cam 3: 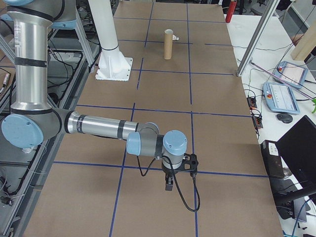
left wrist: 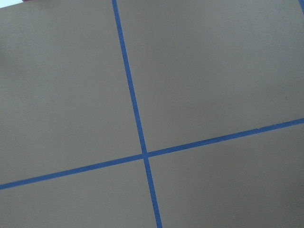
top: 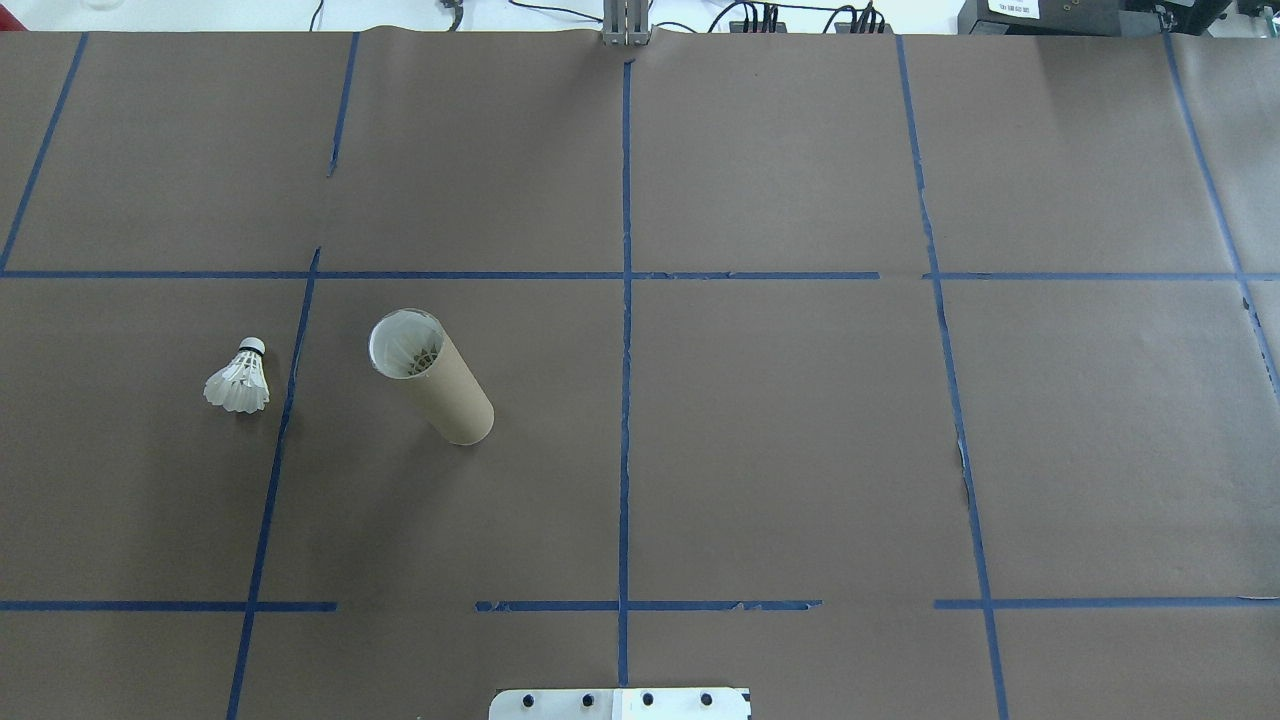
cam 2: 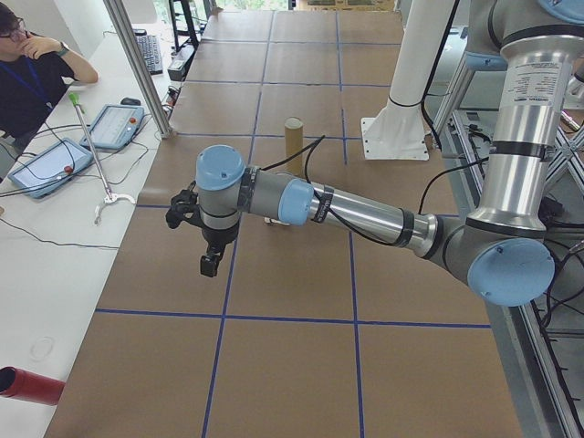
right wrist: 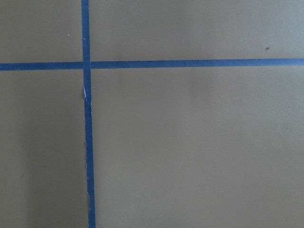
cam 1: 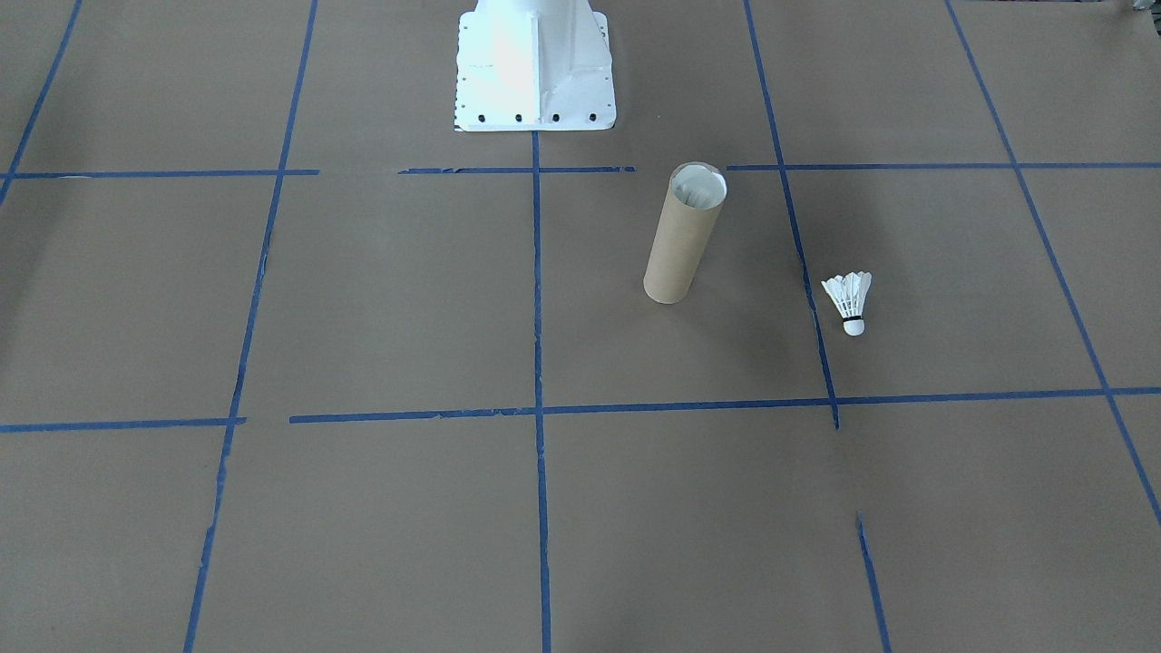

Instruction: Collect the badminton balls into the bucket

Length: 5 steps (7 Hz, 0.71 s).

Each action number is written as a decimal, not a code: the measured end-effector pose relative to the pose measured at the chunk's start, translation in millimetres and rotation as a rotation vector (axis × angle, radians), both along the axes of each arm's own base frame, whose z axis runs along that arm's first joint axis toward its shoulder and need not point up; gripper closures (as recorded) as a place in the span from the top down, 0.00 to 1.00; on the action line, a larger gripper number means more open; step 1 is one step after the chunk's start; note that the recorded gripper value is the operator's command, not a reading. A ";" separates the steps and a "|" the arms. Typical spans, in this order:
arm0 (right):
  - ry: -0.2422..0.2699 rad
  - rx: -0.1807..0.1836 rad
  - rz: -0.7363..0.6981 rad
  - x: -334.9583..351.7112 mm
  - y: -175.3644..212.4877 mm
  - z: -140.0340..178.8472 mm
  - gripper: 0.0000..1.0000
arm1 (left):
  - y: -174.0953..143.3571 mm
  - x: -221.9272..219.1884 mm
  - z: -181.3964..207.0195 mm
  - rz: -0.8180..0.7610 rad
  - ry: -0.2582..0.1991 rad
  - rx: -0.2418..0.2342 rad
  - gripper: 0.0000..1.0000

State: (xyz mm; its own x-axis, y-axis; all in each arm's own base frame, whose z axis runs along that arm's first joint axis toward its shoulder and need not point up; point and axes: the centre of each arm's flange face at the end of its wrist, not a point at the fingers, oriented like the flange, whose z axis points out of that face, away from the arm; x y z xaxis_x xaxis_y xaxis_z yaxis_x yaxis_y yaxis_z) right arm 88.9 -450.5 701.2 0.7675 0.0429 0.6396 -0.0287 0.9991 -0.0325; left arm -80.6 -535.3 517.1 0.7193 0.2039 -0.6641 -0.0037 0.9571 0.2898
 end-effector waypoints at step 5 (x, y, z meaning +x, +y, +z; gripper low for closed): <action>0.000 -0.001 0.000 0.0 0.3 0.3 1.00 | 13.0 163.4 -30.3 -0.154 0.202 -0.123 1.00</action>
State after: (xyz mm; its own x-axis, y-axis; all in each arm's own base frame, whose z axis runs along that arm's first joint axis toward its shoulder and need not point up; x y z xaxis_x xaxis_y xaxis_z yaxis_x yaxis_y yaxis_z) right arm 88.9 -450.2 701.5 0.7678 0.0432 0.6392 -0.0287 0.9990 -0.0330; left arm 82.8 -522.2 486.9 0.5858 0.0111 -0.8104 0.1908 0.9699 0.1511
